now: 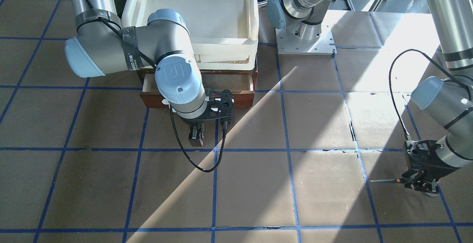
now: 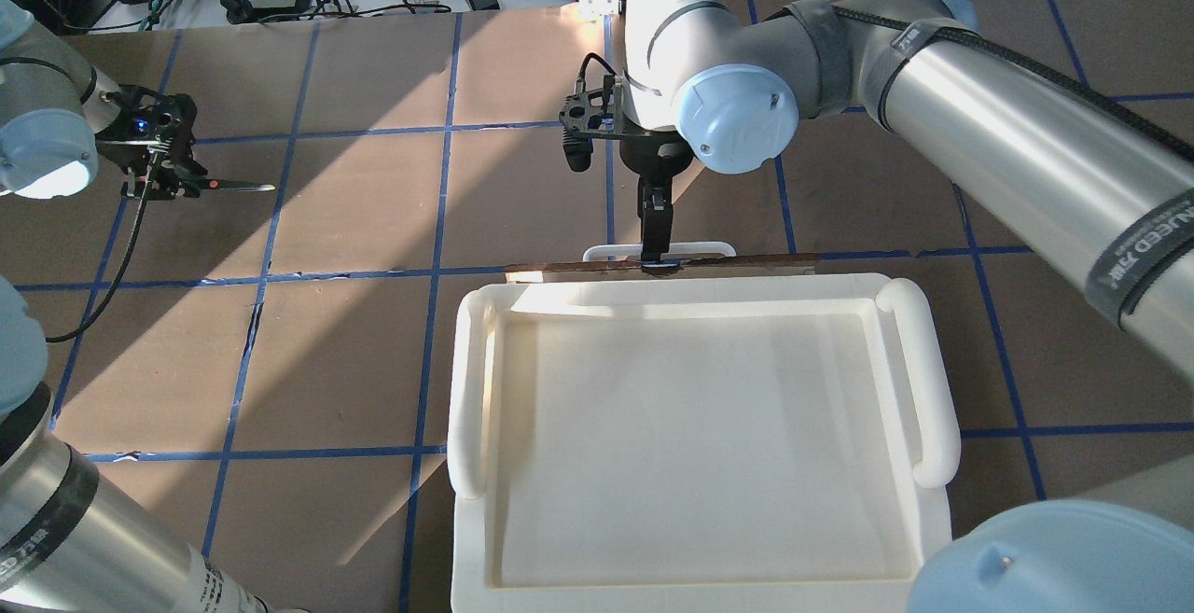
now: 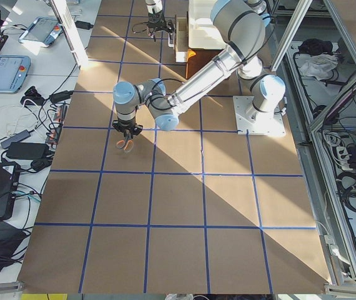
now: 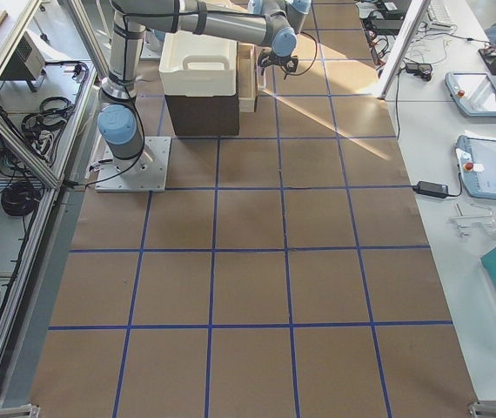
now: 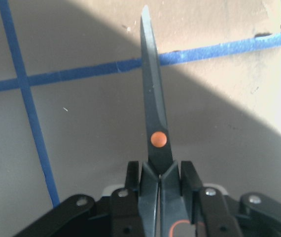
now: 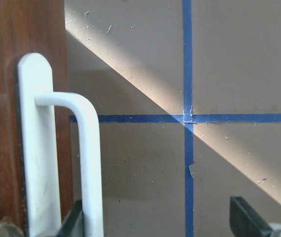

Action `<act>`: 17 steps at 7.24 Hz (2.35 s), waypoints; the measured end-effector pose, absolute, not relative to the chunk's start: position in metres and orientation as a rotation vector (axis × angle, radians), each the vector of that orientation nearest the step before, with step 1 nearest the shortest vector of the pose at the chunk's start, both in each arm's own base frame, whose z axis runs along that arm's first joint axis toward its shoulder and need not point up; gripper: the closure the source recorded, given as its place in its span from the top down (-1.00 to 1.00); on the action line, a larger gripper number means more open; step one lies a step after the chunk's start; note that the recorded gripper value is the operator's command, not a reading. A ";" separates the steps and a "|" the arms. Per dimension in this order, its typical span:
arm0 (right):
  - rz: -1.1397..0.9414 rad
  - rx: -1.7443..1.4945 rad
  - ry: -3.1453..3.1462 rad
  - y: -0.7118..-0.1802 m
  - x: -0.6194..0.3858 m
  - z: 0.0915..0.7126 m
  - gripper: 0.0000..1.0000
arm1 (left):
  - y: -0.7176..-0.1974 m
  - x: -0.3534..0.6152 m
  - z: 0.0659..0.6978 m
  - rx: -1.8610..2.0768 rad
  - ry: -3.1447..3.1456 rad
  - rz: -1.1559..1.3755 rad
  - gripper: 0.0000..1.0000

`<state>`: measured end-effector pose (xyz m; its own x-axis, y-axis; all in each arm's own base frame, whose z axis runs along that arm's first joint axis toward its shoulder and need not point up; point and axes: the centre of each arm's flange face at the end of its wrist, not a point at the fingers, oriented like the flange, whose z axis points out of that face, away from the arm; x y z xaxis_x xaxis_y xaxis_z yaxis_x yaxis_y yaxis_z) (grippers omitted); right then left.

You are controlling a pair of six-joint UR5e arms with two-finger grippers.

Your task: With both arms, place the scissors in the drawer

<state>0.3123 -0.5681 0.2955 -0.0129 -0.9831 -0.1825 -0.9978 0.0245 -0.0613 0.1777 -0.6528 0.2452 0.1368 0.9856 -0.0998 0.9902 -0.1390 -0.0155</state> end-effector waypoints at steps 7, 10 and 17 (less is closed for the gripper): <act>0.064 -2.096 2.128 -0.605 0.317 0.292 1.00 | -0.635 0.074 0.316 2.347 2.177 -0.193 -1.00; 0.039 -2.082 2.150 -0.623 0.310 0.293 1.00 | -0.629 0.049 0.325 2.376 2.192 -0.197 -1.00; -0.015 -2.097 2.164 -0.647 0.311 0.293 1.00 | -0.616 0.005 0.348 2.343 2.260 -0.183 -1.00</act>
